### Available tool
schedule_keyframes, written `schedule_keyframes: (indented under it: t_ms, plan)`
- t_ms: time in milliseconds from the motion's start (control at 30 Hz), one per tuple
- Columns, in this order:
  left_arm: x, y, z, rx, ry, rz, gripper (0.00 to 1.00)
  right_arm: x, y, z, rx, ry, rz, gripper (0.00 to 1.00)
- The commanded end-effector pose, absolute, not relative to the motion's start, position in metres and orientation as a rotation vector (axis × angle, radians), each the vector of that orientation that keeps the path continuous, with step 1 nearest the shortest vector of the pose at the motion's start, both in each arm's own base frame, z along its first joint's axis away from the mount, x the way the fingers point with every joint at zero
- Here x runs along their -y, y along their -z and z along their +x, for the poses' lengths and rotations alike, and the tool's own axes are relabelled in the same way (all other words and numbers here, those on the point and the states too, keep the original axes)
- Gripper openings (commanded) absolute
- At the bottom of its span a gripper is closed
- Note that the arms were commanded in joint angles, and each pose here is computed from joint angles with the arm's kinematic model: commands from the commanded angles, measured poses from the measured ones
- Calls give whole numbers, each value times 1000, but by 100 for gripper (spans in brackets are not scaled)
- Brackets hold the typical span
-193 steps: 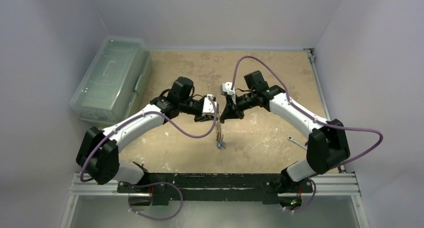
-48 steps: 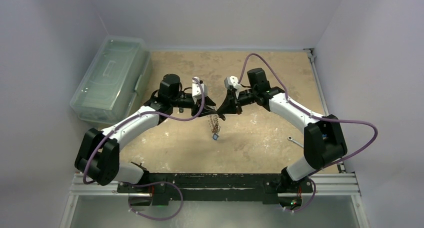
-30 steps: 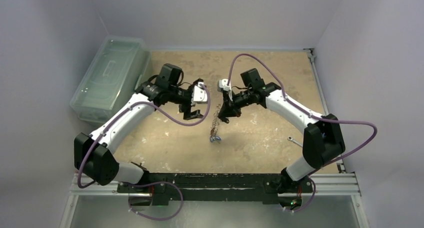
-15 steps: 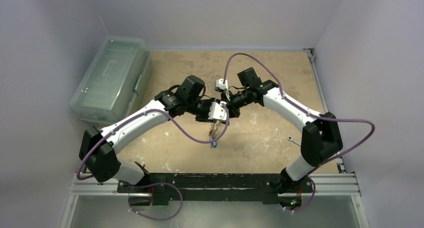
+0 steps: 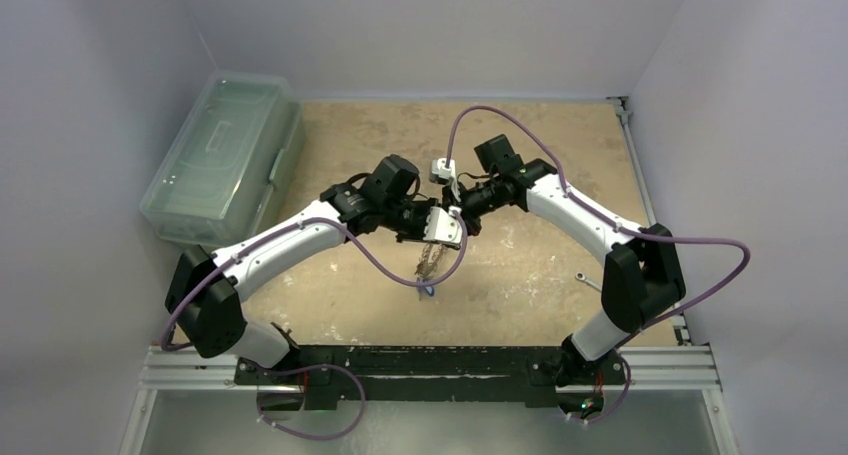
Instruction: Remove the keys from the keyring
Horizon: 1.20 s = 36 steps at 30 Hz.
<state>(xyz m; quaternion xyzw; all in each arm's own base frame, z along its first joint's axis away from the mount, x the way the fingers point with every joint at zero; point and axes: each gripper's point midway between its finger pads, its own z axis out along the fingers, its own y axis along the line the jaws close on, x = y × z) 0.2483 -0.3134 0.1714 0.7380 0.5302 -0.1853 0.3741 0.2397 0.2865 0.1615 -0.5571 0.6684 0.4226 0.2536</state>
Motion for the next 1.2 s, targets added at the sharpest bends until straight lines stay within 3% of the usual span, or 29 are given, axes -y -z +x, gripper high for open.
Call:
schedule_keyframes:
  t_ms: [0, 167, 233, 267, 433, 467, 533, 633, 1167]
  plan:
    - [313, -160, 245, -1354, 464, 1947, 25, -296, -190, 240, -1738, -1179, -1512, 0]
    - [311, -154, 240, -1361, 478, 1992, 17, -296, -190, 241, -1738, -1177, -1514, 0]
    - [311, -152, 238, -1364, 484, 2006, 9, -296, -191, 240, -1734, -1181, -1514, 0]
    - [311, -151, 237, -1369, 491, 2010, 1, -296, -192, 241, -1732, -1180, -1513, 0]
    - [315, -160, 239, -1420, 531, 1934, 0, -298, -195, 235, -1690, -1220, -1527, 0]
    - [315, -165, 241, -1437, 566, 1884, 0, -299, -195, 234, -1678, -1233, -1528, 3]
    - [314, -179, 248, -1464, 637, 1760, 0, -294, -190, 235, -1669, -1223, -1535, 21]
    - [310, -193, 250, -1437, 712, 1658, 0, -286, -184, 241, -1666, -1210, -1511, 31]
    - [320, -230, 244, -1280, 919, 1390, 0, -281, -209, 245, -1495, -1194, -1480, 25]
